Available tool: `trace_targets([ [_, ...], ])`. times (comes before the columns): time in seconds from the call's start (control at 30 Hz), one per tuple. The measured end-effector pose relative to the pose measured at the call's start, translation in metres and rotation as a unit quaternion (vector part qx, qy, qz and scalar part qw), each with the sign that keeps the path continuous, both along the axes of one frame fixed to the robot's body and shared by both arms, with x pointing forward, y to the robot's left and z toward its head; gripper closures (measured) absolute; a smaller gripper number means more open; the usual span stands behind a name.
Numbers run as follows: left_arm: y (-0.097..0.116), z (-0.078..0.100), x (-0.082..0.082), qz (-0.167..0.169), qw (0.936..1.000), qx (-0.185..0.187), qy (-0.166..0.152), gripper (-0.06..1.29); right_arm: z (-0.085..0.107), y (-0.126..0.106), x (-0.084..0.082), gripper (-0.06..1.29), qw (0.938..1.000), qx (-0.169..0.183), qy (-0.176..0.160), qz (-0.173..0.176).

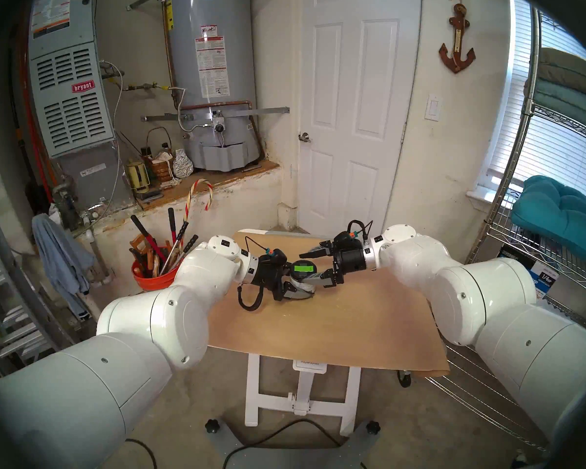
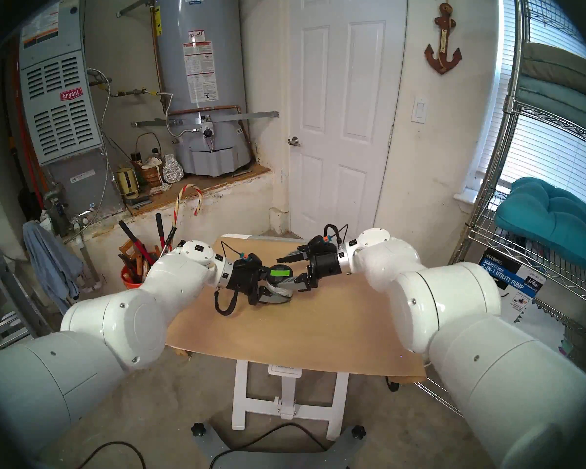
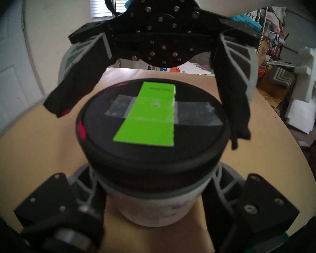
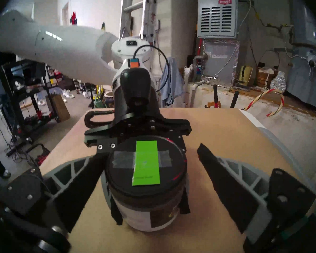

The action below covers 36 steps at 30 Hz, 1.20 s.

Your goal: Open paint jar

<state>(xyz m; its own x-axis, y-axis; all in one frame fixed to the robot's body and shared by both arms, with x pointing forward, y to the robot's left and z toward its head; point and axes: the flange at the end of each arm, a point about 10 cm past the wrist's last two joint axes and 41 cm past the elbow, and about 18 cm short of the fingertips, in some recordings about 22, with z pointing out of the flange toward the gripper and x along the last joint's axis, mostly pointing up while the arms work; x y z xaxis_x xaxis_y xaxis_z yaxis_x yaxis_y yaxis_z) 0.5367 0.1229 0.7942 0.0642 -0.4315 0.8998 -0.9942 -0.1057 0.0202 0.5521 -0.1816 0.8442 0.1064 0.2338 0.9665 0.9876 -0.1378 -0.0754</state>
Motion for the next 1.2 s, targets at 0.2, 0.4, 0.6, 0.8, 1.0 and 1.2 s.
trace_targets([
  [0.2,-0.005,-0.007,-0.006,-0.01,0.9999,-0.002,0.008,0.47,-0.002,-0.012,-0.001,-0.04,0.9989,0.031,0.021,-0.026],
  [0.4,-0.006,-0.007,-0.005,-0.011,0.9999,-0.003,0.005,0.47,-0.012,-0.016,-0.006,-0.04,0.9979,0.044,0.028,-0.038],
  [0.6,-0.006,-0.006,-0.002,0.005,1.0,-0.002,-0.006,0.47,-0.015,-0.015,-0.001,-0.04,0.9948,0.057,0.025,-0.081],
  [0.8,-0.005,-0.006,0.002,0.02,0.9997,0.0,-0.015,0.47,-0.016,-0.022,0.002,-0.04,0.9913,0.067,0.04,-0.106],
  [1.0,-0.005,-0.006,0.004,0.027,0.9994,0.001,-0.019,0.47,-0.024,-0.042,-0.005,-0.04,0.9898,0.061,0.06,-0.114],
  [1.2,-0.006,-0.005,0.005,0.033,0.9992,0.002,-0.024,0.47,-0.04,-0.071,-0.019,-0.04,0.9872,0.053,0.085,-0.124],
])
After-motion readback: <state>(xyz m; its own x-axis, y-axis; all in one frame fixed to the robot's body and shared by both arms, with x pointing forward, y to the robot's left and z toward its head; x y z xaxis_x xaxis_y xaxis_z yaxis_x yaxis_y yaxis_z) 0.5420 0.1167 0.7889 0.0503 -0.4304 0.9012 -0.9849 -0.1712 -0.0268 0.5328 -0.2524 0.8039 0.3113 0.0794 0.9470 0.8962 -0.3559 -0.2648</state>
